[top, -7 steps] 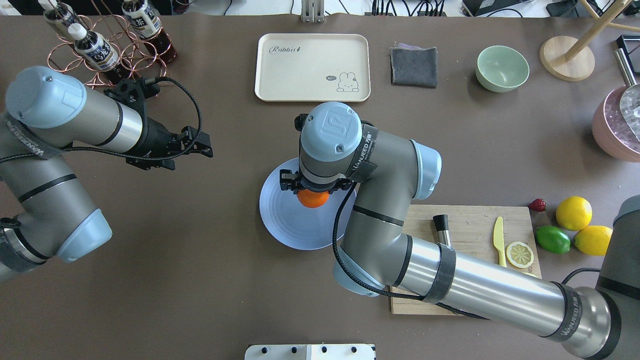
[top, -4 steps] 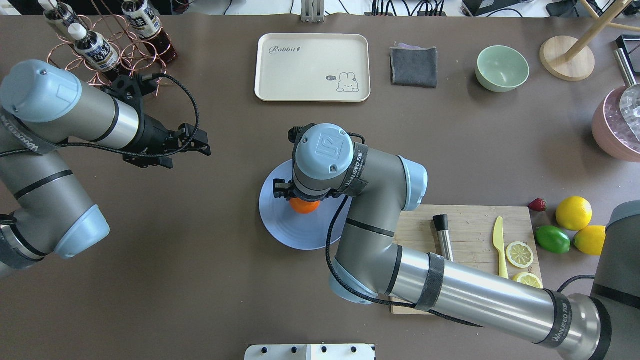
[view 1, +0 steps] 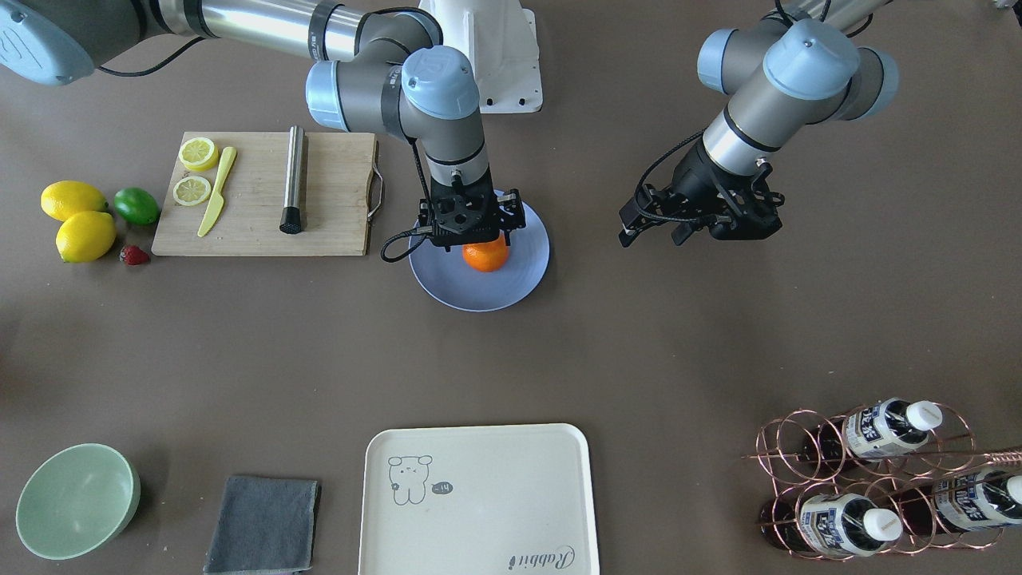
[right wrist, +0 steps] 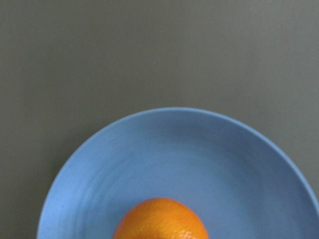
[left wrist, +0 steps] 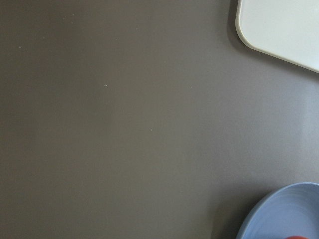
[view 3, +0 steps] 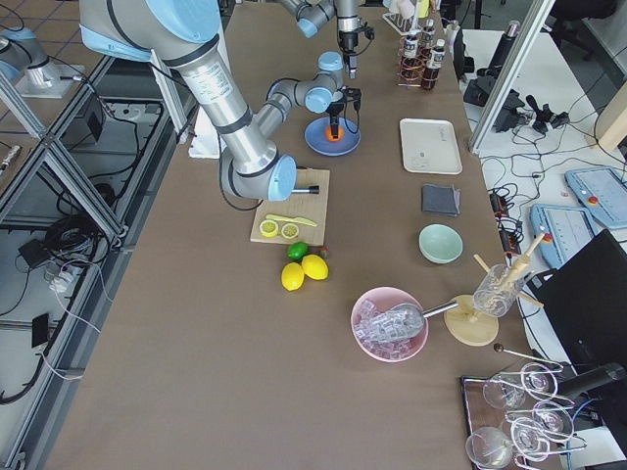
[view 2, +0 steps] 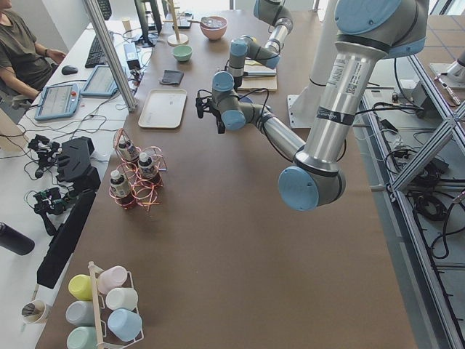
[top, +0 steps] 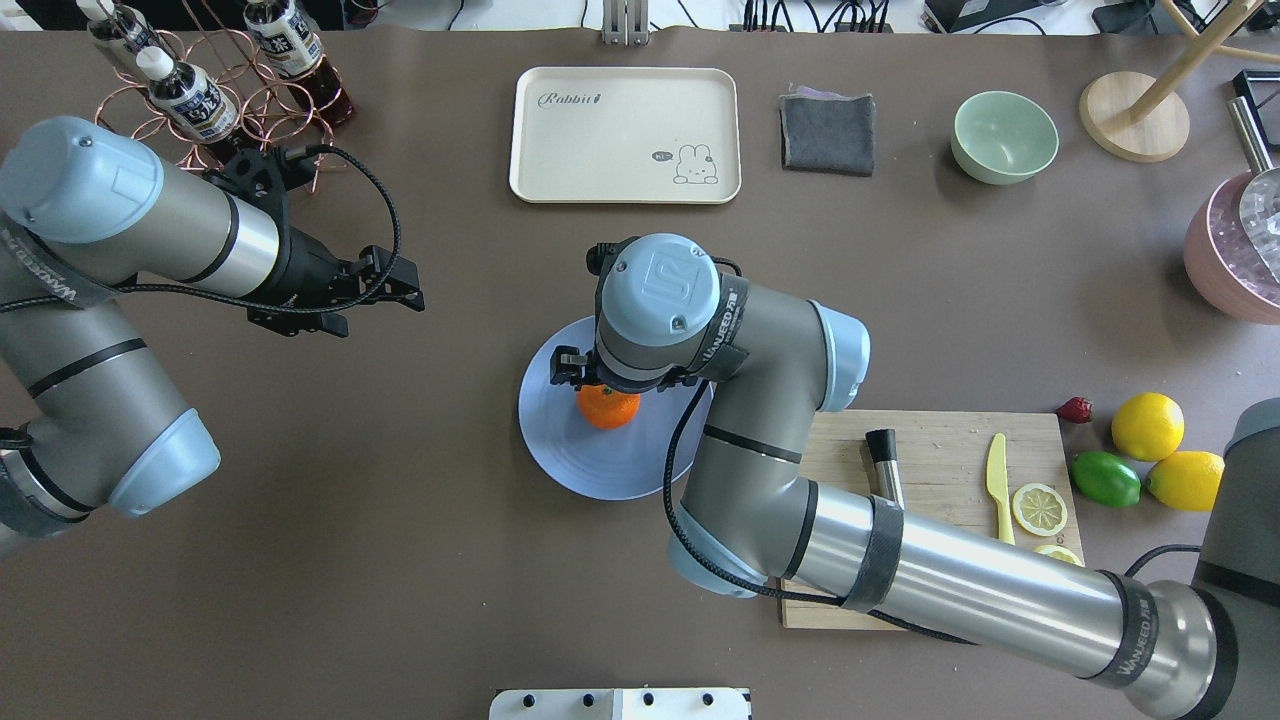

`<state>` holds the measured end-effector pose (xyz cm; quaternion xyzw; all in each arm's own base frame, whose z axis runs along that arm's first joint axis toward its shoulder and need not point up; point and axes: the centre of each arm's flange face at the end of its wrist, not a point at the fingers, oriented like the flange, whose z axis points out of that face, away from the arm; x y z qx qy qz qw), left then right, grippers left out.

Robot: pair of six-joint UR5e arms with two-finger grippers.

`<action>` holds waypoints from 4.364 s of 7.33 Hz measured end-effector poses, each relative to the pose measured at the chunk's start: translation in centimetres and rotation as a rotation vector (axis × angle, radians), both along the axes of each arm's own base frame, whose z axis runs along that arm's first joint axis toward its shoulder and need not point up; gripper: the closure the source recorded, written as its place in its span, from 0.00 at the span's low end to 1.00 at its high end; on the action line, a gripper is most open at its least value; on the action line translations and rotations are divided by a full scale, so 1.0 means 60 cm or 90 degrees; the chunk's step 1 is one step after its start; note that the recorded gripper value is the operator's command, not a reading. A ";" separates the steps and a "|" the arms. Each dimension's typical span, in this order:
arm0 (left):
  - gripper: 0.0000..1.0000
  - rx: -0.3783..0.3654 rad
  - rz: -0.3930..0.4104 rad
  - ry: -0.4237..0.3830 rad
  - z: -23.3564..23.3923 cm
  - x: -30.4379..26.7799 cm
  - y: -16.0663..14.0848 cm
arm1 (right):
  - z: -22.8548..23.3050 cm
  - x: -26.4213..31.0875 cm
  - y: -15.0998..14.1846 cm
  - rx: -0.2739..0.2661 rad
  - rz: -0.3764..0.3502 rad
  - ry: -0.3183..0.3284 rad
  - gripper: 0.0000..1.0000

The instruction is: Pick orange to plate

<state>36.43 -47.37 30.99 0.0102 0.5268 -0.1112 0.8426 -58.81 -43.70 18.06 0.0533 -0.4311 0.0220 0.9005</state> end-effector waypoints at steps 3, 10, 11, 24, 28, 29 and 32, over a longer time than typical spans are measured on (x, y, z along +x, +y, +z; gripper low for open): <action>0.03 0.096 0.046 -0.095 0.041 -0.190 -0.079 | 0.061 0.349 -0.151 0.028 -0.059 0.019 0.00; 0.02 0.206 0.136 -0.195 0.356 -0.706 -0.027 | 0.645 1.041 -0.173 0.115 -0.182 0.087 0.00; 0.02 0.202 0.126 -0.206 0.372 -0.735 -0.006 | 0.684 1.082 -0.148 0.109 -0.175 0.088 0.00; 0.02 0.171 0.113 -0.231 0.425 -0.767 0.027 | 0.737 1.125 -0.093 0.084 -0.156 0.083 0.00; 0.02 0.157 0.114 -0.229 0.444 -0.769 0.038 | 0.740 1.124 -0.092 0.081 -0.155 0.081 0.00; 0.03 0.156 0.114 -0.229 0.444 -0.769 0.040 | 0.740 1.124 -0.092 0.081 -0.155 0.081 0.00; 0.03 0.156 0.114 -0.229 0.444 -0.769 0.041 | 0.740 1.124 -0.088 0.080 -0.155 0.080 0.00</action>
